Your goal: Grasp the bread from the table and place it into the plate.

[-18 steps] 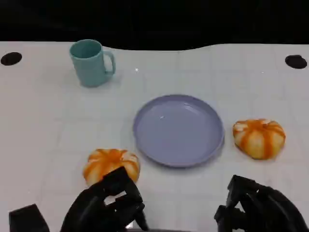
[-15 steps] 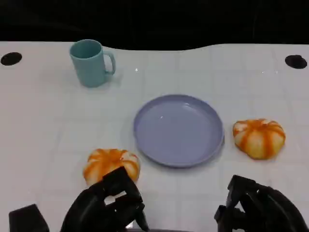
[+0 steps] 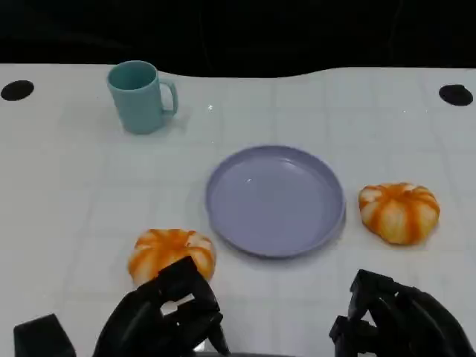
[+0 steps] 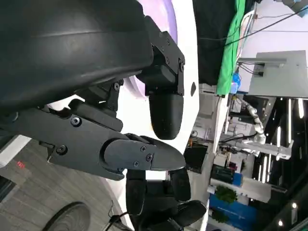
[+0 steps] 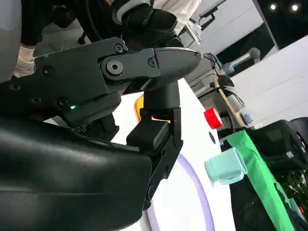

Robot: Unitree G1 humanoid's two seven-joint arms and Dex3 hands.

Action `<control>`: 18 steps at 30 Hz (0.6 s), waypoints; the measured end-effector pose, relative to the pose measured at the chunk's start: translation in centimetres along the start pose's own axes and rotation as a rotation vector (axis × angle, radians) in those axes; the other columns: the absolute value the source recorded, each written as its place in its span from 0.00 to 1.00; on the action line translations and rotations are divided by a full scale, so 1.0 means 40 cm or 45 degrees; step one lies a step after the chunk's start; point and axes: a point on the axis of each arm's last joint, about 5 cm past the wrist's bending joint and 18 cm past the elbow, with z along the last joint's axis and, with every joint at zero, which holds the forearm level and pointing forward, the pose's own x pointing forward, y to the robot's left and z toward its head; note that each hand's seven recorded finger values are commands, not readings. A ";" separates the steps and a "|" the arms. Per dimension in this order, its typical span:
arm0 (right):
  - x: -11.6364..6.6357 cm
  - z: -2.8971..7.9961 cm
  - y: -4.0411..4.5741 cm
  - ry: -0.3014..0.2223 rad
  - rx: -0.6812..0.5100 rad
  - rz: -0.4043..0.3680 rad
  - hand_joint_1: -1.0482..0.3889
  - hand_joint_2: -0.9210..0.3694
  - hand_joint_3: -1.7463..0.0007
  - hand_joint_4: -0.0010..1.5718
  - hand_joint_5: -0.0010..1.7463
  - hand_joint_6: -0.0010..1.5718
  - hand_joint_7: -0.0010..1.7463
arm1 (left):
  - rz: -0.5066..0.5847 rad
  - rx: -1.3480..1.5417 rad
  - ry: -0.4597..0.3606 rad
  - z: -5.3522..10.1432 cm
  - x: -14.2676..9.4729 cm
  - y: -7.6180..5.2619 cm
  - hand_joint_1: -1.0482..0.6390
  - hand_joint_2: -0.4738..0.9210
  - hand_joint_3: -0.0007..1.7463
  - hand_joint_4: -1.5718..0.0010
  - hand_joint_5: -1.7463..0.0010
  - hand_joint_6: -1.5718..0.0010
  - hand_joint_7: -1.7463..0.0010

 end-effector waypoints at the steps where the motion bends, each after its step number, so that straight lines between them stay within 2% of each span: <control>1: 0.000 0.000 0.000 0.000 0.000 0.000 0.23 0.00 0.88 0.56 0.91 0.51 0.74 | 0.000 0.001 -0.001 0.000 0.000 0.000 0.25 1.00 0.15 0.60 0.00 0.69 0.09; 11: 0.001 -0.001 0.000 0.001 0.002 0.001 0.24 0.00 0.88 0.56 0.91 0.50 0.75 | 0.045 0.105 -0.021 0.006 0.002 -0.003 0.26 1.00 0.15 0.65 0.00 0.71 0.15; 13: 0.001 -0.001 0.000 0.002 0.002 0.002 0.24 0.00 0.87 0.56 0.91 0.50 0.75 | 0.060 0.149 -0.025 0.009 0.003 -0.003 0.28 1.00 0.13 0.69 0.00 0.70 0.26; 14: 0.002 -0.001 0.000 0.002 0.002 0.002 0.24 0.00 0.87 0.56 0.91 0.50 0.75 | 0.066 0.180 -0.028 0.011 0.004 -0.003 0.29 1.00 0.12 0.70 0.04 0.70 0.33; 17: 0.002 -0.002 -0.001 0.004 0.004 0.000 0.23 0.00 0.87 0.56 0.90 0.50 0.76 | 0.077 0.290 -0.077 0.024 0.011 -0.003 0.30 1.00 0.12 0.70 0.11 0.70 0.45; 18: 0.002 -0.002 -0.001 0.004 0.004 -0.001 0.23 0.00 0.87 0.56 0.90 0.50 0.76 | 0.075 0.321 -0.098 0.030 0.015 -0.002 0.29 1.00 0.11 0.70 0.18 0.70 0.51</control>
